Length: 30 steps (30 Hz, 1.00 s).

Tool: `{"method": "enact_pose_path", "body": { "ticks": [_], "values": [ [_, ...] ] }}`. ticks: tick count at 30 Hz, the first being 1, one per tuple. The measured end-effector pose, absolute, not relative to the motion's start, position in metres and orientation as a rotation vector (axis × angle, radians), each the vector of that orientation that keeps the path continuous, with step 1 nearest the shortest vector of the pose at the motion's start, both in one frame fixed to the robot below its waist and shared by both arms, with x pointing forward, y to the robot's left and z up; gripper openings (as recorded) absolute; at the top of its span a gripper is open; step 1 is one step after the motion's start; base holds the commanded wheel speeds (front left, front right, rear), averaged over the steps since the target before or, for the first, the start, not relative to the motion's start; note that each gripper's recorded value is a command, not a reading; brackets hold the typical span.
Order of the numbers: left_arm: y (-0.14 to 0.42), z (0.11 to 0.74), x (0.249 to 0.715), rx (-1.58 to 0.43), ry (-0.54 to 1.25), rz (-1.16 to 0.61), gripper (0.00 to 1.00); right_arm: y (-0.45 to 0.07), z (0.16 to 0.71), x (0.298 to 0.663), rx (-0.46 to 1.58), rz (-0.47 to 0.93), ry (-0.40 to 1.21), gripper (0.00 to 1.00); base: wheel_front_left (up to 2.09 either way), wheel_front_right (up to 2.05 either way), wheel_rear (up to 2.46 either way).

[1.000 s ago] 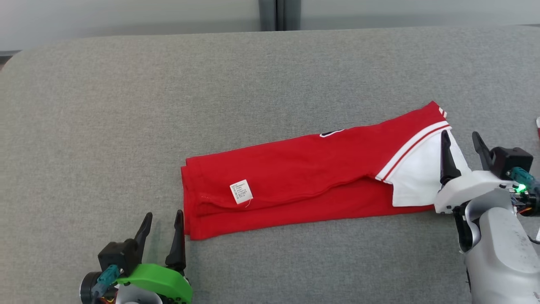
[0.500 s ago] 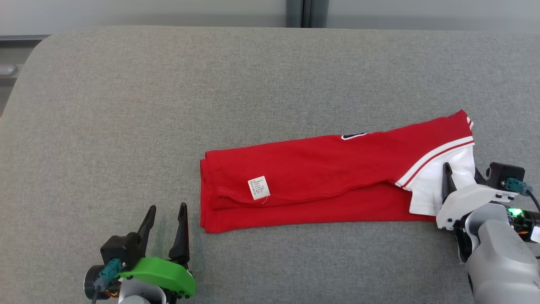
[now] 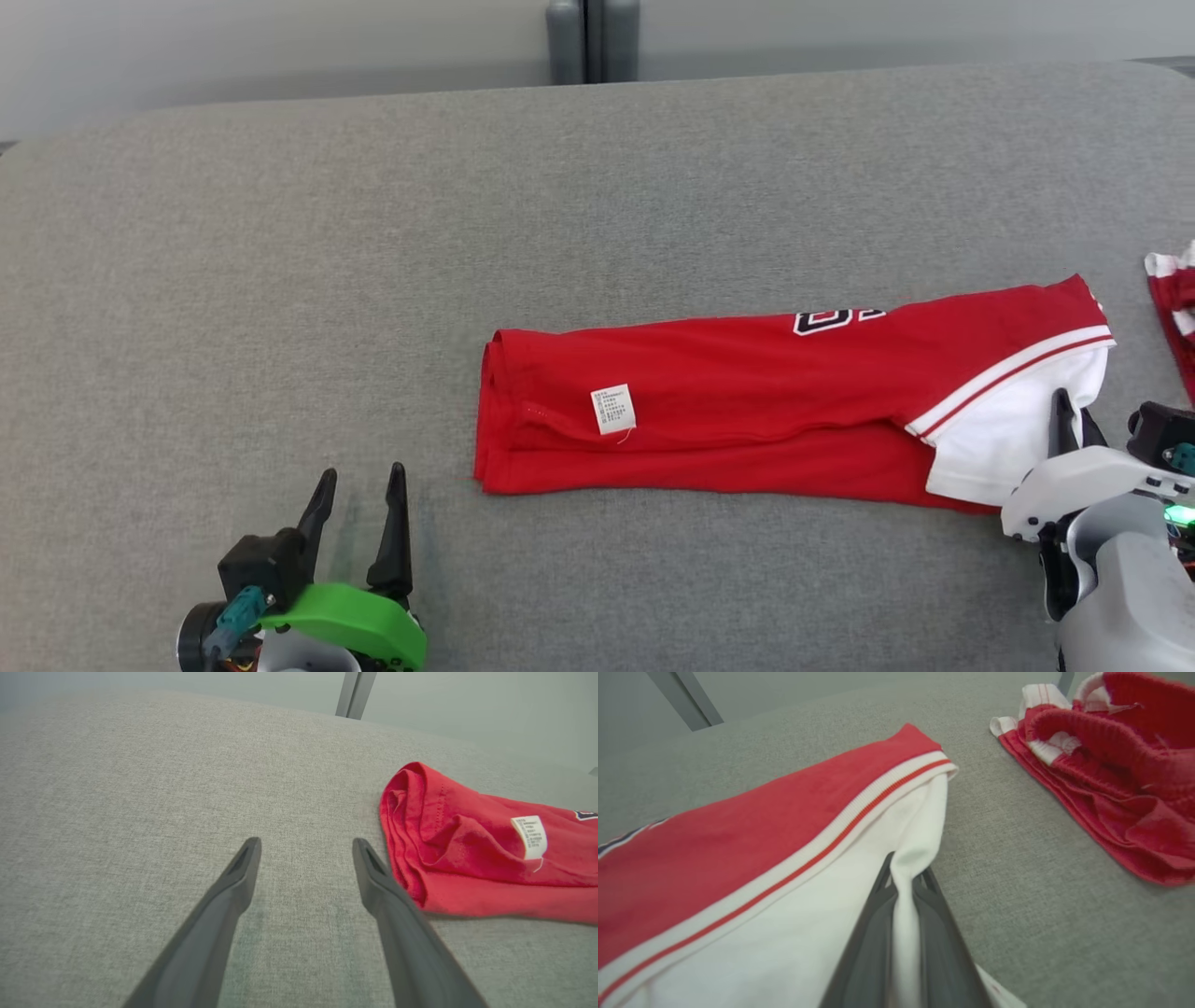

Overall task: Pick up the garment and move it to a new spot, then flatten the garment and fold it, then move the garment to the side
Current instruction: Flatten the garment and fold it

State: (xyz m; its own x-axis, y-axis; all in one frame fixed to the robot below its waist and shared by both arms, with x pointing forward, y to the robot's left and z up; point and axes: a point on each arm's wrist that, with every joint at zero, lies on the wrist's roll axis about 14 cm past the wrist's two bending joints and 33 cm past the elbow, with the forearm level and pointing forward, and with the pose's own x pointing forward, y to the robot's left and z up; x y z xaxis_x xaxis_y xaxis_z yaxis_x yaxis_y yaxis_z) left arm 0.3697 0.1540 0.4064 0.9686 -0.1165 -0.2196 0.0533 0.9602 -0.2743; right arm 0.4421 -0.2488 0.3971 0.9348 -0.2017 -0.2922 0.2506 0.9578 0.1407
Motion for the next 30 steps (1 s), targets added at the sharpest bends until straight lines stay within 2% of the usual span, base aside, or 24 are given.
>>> {"method": "enact_pose_path", "body": {
  "ticks": [7,11,16,18,30],
  "values": [
    [0.120,0.411,0.377,-0.272,0.232,-0.188,1.00,-0.273,0.425,0.422,0.164,-0.272,0.190,0.00,0.00,0.00,0.00],
    [0.104,0.412,0.379,-0.271,0.234,-0.236,1.00,-0.253,0.460,0.434,0.178,-0.186,0.081,0.00,0.00,0.00,0.00],
    [0.099,0.414,0.376,-0.269,0.233,-0.252,1.00,-0.188,0.503,0.451,0.243,0.020,-0.038,0.00,0.00,0.00,0.00],
    [0.107,0.413,0.372,-0.268,0.234,-0.230,1.00,-0.133,0.519,0.454,0.288,0.180,-0.065,0.00,0.00,0.00,0.00],
    [0.145,0.410,0.343,-0.271,0.239,-0.103,1.00,0.029,0.535,0.446,0.316,0.651,-0.017,0.00,0.00,0.00,0.00]
  ]
}}
